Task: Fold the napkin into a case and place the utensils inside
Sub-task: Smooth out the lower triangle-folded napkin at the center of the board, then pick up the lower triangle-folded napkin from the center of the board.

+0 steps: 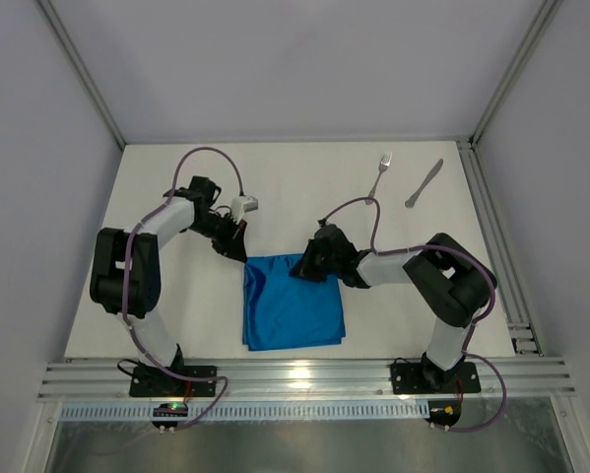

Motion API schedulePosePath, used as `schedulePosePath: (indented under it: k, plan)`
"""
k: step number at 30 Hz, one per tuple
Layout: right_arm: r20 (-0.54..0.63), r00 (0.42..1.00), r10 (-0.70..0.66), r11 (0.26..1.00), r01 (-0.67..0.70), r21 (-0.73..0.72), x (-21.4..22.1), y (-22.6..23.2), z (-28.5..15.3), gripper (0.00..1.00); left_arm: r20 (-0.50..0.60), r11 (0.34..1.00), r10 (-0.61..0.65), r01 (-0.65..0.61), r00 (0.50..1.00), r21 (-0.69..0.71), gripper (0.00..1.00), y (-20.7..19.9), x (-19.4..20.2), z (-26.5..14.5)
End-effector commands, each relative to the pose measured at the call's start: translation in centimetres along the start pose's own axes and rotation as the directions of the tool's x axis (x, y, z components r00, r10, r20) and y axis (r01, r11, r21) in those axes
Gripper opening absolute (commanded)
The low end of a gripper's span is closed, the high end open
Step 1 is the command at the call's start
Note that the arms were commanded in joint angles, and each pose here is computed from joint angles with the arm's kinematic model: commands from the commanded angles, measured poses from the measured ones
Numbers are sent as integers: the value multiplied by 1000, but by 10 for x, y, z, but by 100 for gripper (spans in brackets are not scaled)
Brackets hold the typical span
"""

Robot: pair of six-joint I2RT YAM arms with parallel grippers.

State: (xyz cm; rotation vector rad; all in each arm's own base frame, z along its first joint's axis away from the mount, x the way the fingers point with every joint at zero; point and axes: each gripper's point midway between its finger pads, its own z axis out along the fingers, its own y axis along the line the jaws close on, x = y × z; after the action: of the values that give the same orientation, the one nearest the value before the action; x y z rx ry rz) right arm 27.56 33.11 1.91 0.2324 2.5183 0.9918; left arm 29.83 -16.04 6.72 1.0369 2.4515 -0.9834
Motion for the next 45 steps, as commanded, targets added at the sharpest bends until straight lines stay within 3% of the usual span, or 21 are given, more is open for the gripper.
schedulePosePath:
  k: [1, 7, 11, 13, 17, 20, 22, 25, 29, 32, 36, 45]
  plan:
    - [38, 999, 19, 1000, -19, 21, -3, -5, 2, 4, -1, 993, 120, -120, 993, 21, 0, -15, 3, -1]
    - [51, 999, 19, 1000, -19, 15, -7, -1, -1, 4, -53, 994, 91, -94, 994, -59, 0, 0, 8, 3]
    - [44, 999, 8, 1000, -8, 4, -6, 2, -1, 4, -33, 990, 48, -52, 998, -134, 22, 13, -3, 1]
    - [39, 999, -22, 999, 23, -31, -9, 14, -3, 4, -33, 983, 24, -30, 999, -183, 39, 21, -6, -2]
    - [51, 990, -135, 985, 139, -102, -24, 50, -19, 6, -33, 972, -18, 10, 999, -236, 52, 34, -11, -8]
    - [111, 961, -254, 960, 264, -93, -47, 74, -47, 20, -49, 971, -62, 49, 997, -234, 55, 42, -6, -8]
    - [121, 931, -344, 934, 352, -55, -61, 78, -69, 37, -63, 974, -70, 55, 996, -220, 56, 43, 0, -5]
    - [81, 922, -380, 924, 382, -18, -76, 57, -88, 55, -78, 982, -79, 64, 994, -179, 58, 39, 5, 0]
    - [14, 899, -438, 897, 436, 68, -92, 10, -95, 69, -100, 986, -105, 91, 989, -136, 59, 35, 10, 7]
    - [-96, 856, -509, 846, 517, 126, -91, -17, -88, 73, -109, 989, -119, 108, 987, -106, 60, 31, 15, 12]
    - [-128, 799, -588, 792, 601, 109, -95, -31, -75, 75, -132, 989, -119, 106, 984, -99, 60, 29, 19, 19]
    - [-193, 816, -545, 833, 552, -15, -90, -52, -48, 75, -183, 988, -138, 121, 973, -99, 53, 32, 31, 32]
